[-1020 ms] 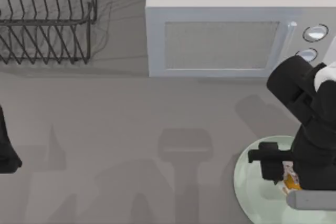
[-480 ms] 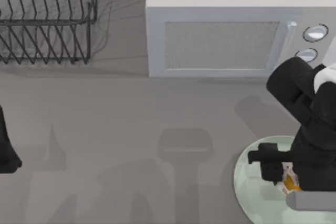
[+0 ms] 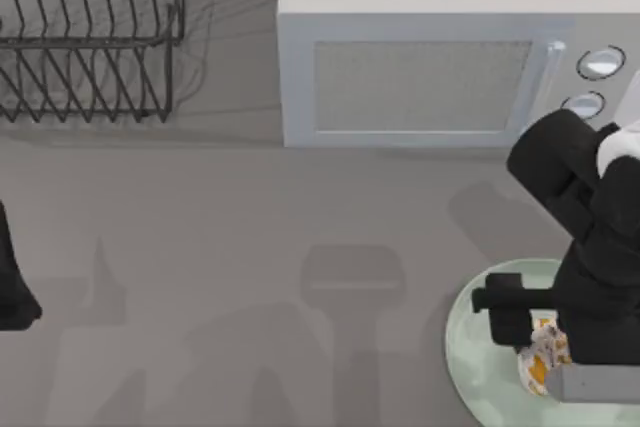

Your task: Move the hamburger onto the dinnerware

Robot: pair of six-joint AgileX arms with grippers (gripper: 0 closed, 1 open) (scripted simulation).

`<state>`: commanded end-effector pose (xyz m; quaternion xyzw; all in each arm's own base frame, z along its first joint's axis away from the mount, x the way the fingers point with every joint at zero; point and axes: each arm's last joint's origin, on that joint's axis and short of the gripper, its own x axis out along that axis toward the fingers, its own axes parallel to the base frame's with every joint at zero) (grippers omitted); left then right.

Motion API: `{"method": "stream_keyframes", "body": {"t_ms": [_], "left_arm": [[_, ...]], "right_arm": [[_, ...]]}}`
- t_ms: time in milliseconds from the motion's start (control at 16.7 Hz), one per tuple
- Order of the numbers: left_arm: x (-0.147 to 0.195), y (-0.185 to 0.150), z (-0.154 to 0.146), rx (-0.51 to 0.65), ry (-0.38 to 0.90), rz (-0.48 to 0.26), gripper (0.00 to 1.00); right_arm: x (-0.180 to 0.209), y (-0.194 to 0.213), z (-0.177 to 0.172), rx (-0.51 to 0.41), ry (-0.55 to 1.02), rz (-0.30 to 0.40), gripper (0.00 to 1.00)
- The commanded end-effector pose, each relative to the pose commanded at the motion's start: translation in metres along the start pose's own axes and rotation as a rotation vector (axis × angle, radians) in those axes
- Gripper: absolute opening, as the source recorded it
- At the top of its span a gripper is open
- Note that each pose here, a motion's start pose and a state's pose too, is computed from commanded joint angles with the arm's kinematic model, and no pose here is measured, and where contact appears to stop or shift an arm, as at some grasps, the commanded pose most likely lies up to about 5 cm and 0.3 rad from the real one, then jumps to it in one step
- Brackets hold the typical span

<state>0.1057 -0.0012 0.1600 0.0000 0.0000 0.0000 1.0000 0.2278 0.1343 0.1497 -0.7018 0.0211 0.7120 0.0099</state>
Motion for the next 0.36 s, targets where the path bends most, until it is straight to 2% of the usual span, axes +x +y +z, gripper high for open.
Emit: {"method": "stream_keyframes", "body": {"t_ms": [360], "left_arm": [[0.0,0.0,0.0,0.0,0.0,0.0,1.0]], "right_arm": [[0.0,0.0,0.0,0.0,0.0,0.0,1.0]]}}
